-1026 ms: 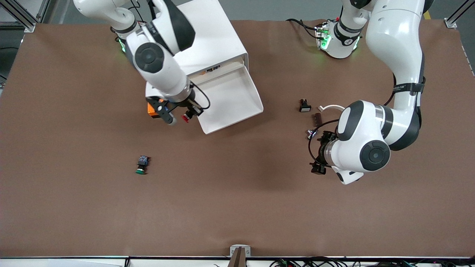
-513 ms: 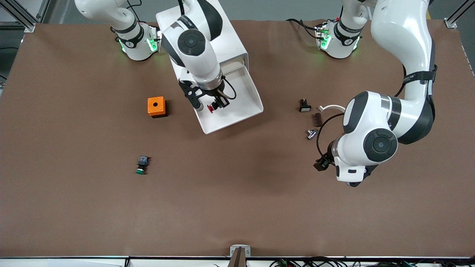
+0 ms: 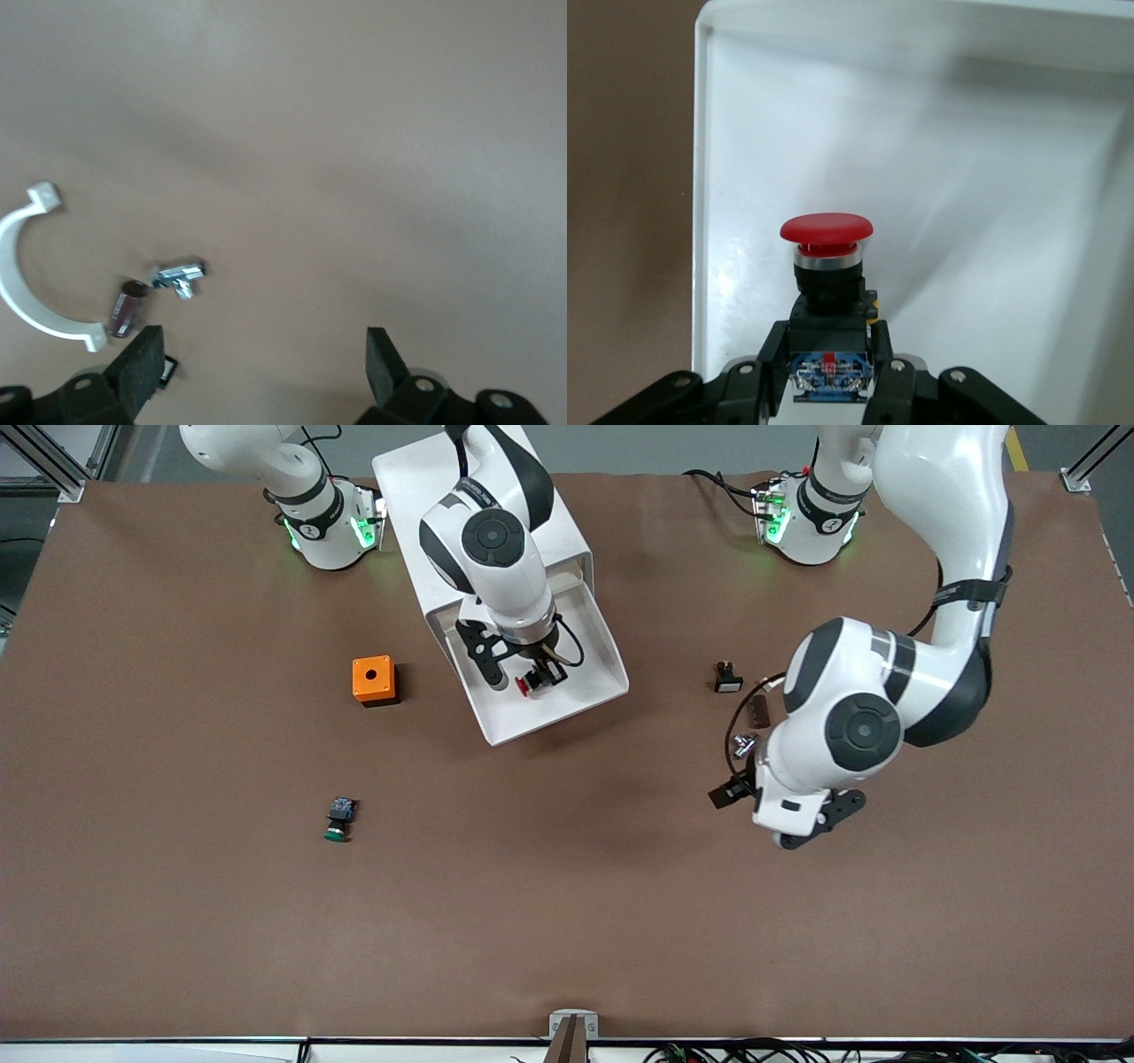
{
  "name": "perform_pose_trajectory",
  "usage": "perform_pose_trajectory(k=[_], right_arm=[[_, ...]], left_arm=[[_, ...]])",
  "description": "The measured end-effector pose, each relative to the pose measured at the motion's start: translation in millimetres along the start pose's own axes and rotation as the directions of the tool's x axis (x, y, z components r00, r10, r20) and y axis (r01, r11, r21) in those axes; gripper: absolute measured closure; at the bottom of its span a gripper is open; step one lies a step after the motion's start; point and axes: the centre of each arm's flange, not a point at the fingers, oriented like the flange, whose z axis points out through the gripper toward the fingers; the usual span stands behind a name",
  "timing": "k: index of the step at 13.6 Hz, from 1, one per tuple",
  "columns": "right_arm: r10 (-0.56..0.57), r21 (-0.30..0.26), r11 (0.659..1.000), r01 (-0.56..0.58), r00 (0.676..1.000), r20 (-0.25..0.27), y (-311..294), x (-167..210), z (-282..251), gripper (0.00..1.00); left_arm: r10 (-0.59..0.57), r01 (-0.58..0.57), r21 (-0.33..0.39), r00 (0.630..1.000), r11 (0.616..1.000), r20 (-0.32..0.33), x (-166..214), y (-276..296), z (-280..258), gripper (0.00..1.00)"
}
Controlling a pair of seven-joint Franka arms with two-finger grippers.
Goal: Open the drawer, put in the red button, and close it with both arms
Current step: 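Carry the red button into the drawer with the right gripper, then release the button in the drawer and withdraw the right gripper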
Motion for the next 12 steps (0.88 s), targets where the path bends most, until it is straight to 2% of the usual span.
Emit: perform_pose_trajectory(k=[1, 2, 6, 8, 10, 12], right_arm=[[0.002, 0.0, 1.0, -0.002, 1.0, 0.0, -0.2, 0.7, 0.0, 0.59], [0.004, 0.001, 1.0, -0.004, 1.0, -0.001, -0.6, 1.3, -0.3, 0.55], [0.012, 0.025, 1.0, -0.012, 1.0, 0.002, -10.8, 7.3, -16.0, 0.16], [-0.038, 0.0, 0.999, 0.038, 0.999, -0.004, -20.1, 21.0, -37.1, 0.0], [-0.155, -0.032, 0.987, 0.155, 0.988, -0.002, -30.0, 46.9, -62.4, 0.0], [-0.296, -0.076, 0.952, 0.297, 0.955, 0.015, -35.2, 78.7, -84.9, 0.0]], left_arm=[[0.02, -0.02, -0.008, 1.0, 1.0, 0.003, -12.1, 7.6, 9.8, 0.0], [0.025, -0.025, -0.021, 1.0, 0.999, 0.001, -22.3, 14.9, 18.8, 0.0], [0.014, -0.013, -0.052, 1.0, 0.999, 0.006, -59.0, 38.6, 41.6, 0.0], [0.012, -0.011, -0.05, 1.0, 0.999, 0.006, -84.2, 53.3, 49.3, 0.0], [0.007, -0.008, -0.078, 1.0, 0.997, -0.012, -117.7, 76.7, 59.6, 0.0], [0.024, -0.03, -0.106, 0.998, 0.994, -0.05, -141.6, 96.4, 74.9, 0.0]])
